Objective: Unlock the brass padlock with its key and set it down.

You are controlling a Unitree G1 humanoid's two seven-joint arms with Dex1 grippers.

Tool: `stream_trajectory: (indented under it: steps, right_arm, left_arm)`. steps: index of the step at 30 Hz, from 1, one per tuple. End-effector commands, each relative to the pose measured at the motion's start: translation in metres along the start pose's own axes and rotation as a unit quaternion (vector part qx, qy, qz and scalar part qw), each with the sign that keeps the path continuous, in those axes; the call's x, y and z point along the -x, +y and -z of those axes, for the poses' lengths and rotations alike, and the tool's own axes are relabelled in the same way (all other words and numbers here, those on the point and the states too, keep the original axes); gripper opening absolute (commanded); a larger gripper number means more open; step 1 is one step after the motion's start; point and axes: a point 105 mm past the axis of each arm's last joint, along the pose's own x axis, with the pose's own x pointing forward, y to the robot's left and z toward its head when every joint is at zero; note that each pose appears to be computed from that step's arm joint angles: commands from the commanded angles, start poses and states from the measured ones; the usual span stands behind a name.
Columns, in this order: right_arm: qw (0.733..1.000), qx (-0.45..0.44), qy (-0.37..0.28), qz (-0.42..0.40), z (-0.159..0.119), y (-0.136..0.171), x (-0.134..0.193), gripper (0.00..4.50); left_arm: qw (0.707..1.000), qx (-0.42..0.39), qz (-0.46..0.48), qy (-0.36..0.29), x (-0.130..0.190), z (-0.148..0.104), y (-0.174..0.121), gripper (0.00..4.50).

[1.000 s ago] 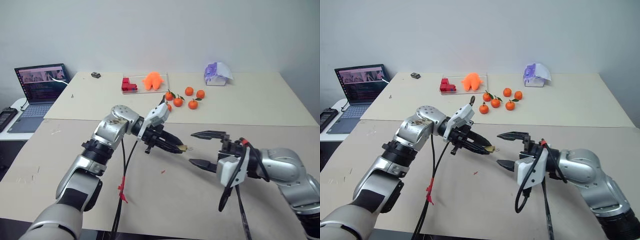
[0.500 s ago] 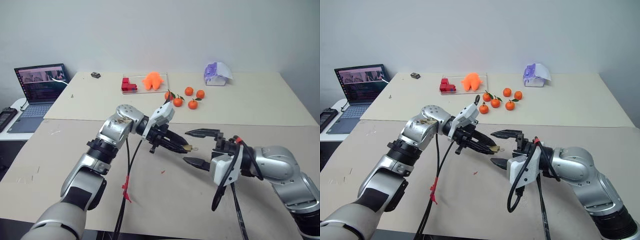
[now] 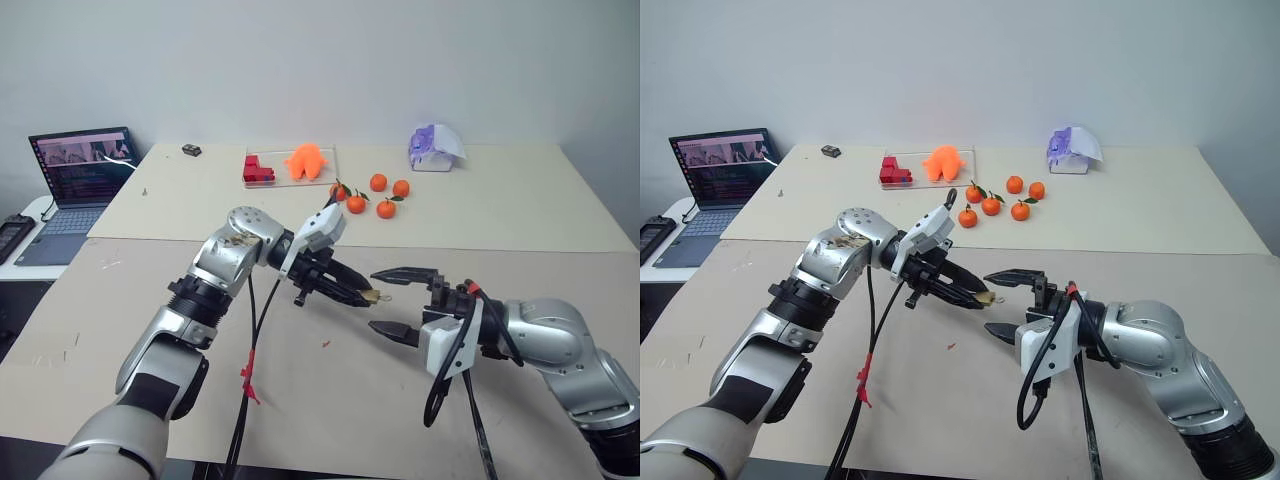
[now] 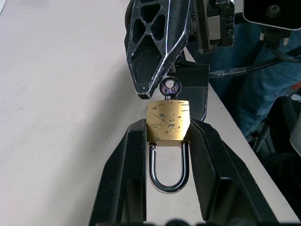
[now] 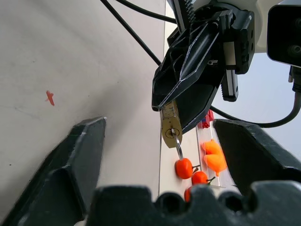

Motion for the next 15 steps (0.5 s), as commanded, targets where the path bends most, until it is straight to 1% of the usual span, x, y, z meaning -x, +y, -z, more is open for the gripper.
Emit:
stream_trajectory:
  steps: [1, 2, 4, 5, 7, 9, 15]
  right_arm:
    - [0.999, 0.013, -0.007, 0.029, -0.0062, -0.0124, 0.0038, 2.67]
    - [0.999, 0.012, -0.006, 0.030, -0.0062, -0.0126, 0.0038, 2.36]
    - [0.999, 0.012, -0.006, 0.031, -0.0059, -0.0128, 0.0038, 1.55]
    - [0.999, 0.012, -0.006, 0.031, -0.0059, -0.0128, 0.0038, 1.29]
    - [0.999, 0.012, -0.006, 0.031, -0.0061, -0.0131, 0.0038, 0.51]
    - [0.999, 0.012, -0.006, 0.032, -0.0064, -0.0134, 0.0037, 0.13]
    - [0.999, 0.013, -0.005, 0.036, -0.0064, -0.0149, 0.0035, 0.13]
  left_arm:
    - [1.000, -0.016, -0.005, -0.002, 0.0037, -0.0083, 0.0014, 0.80]
    - [1.000, -0.016, -0.005, -0.002, 0.0037, -0.0084, 0.0015, 0.80]
    - [1.000, -0.017, -0.004, -0.003, 0.0035, -0.0087, 0.0017, 0.80]
    - [1.000, -0.017, -0.005, -0.004, 0.0033, -0.0088, 0.0018, 0.80]
    - [1.000, -0.021, -0.005, -0.003, 0.0025, -0.0093, 0.0019, 0.80]
    - [1.000, -0.021, -0.003, -0.006, 0.0020, -0.0102, 0.0014, 0.80]
    - [1.000, -0.019, -0.006, -0.005, 0.0025, -0.0085, 0.0028, 0.80]
